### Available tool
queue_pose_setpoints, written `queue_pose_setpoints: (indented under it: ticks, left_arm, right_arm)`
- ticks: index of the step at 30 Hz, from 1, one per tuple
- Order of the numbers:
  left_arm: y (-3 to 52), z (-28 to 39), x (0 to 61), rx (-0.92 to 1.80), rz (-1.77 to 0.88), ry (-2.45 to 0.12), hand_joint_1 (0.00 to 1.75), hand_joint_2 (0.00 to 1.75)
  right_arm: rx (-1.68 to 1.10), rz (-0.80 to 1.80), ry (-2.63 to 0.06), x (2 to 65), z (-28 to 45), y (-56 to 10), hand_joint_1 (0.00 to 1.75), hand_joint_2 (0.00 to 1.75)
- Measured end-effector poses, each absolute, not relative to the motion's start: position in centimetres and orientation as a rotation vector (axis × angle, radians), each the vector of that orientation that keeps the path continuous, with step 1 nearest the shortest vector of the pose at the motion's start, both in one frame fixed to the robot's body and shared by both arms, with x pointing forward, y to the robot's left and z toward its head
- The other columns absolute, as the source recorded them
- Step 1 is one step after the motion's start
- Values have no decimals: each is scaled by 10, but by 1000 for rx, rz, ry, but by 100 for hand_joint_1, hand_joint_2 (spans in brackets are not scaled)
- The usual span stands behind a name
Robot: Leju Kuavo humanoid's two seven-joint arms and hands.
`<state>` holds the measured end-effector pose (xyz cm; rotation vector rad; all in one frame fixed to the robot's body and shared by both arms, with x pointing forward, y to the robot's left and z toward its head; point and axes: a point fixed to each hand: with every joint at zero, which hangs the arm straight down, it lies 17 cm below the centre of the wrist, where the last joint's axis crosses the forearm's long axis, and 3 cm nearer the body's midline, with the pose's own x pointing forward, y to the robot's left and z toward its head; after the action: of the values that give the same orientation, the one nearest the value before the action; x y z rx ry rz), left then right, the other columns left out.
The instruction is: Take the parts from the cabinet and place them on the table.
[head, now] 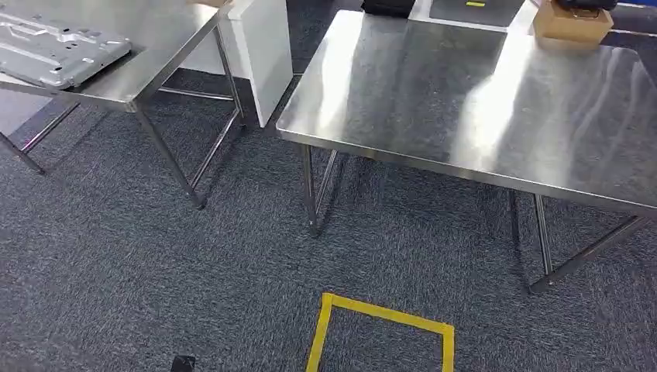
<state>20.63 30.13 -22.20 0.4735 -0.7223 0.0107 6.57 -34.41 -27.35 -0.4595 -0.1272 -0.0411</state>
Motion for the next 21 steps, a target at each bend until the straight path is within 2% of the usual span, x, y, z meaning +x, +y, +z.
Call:
queue_pose_setpoints:
  ticks: [21]
  left_arm:
    - [302, -221, 209, 470, 12, -727, 0, 0]
  right_arm:
    - [-457, -29, -136, 68, -273, -343, 0, 175]
